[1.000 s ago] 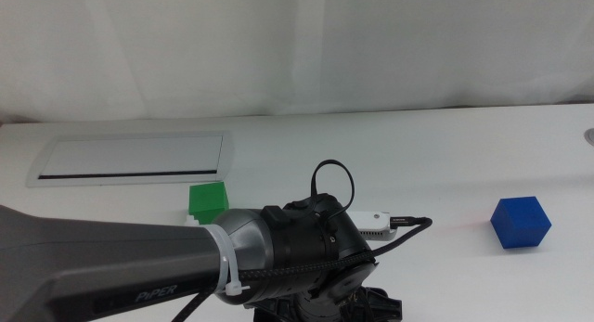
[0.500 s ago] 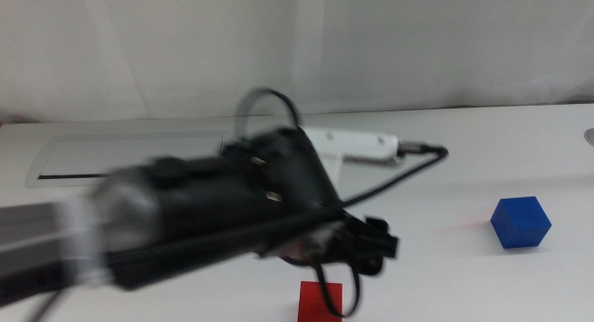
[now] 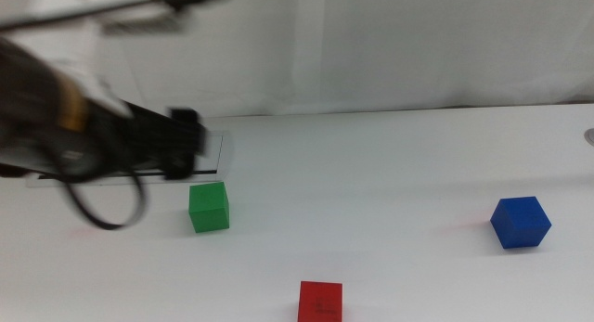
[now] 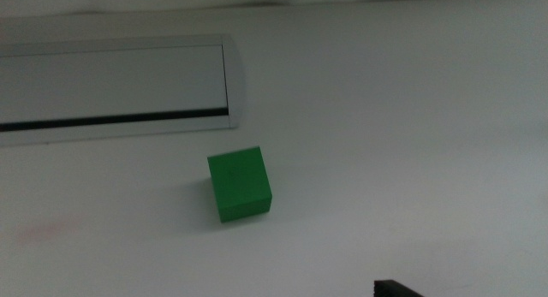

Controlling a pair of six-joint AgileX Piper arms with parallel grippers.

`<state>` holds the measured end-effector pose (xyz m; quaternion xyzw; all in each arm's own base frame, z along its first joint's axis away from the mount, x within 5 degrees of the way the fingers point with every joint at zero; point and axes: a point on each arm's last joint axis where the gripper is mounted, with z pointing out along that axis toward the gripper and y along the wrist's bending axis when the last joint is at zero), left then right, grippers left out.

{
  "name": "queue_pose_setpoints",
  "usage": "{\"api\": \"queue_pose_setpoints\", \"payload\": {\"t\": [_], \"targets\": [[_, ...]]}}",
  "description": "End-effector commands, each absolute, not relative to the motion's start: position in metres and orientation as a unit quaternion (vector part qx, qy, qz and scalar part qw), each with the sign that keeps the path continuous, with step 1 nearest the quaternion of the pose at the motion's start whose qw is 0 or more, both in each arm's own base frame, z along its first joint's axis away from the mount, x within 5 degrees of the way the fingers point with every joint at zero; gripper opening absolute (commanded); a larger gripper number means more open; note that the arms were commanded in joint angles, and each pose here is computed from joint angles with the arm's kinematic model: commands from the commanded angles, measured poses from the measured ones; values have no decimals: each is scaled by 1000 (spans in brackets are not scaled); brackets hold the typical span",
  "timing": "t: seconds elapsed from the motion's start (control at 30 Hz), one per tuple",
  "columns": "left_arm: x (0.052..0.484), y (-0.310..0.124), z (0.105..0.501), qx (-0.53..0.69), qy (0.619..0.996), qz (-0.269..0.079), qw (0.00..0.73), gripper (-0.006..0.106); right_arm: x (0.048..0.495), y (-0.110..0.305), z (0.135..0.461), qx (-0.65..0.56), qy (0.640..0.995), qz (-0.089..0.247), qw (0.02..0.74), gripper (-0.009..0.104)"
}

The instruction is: Stack red cubes first, then green, then blue cubes in a specific spot.

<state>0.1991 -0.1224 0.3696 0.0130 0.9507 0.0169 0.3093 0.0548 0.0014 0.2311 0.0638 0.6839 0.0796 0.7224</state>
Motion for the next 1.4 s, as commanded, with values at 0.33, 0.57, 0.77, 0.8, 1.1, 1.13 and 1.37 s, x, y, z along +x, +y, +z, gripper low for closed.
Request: {"api": "queue_pose_setpoints", "payload": {"t": [0.33,0.57,0.77,0.8,1.1,1.13,1.37], "targets": [[203,-106,388,-13,928,-28,370,93,55,1,231,60,681,78,726,97],[232,-110,371,-41,932,-54,357,91,55,1,231,60,681,78,726,97],[262,-113,343,-42,945,-39,323,91,55,1,231,60,681,78,726,97],[265,-115,337,-38,948,-32,315,91,55,1,231,60,681,78,726,97],[294,-131,289,-36,965,-2,258,91,55,1,231,60,681,78,726,97],[297,-132,284,-37,966,0,254,91,55,1,231,60,681,78,726,97],[311,-140,254,-47,973,13,223,91,55,1,231,60,681,78,726,97]]}}
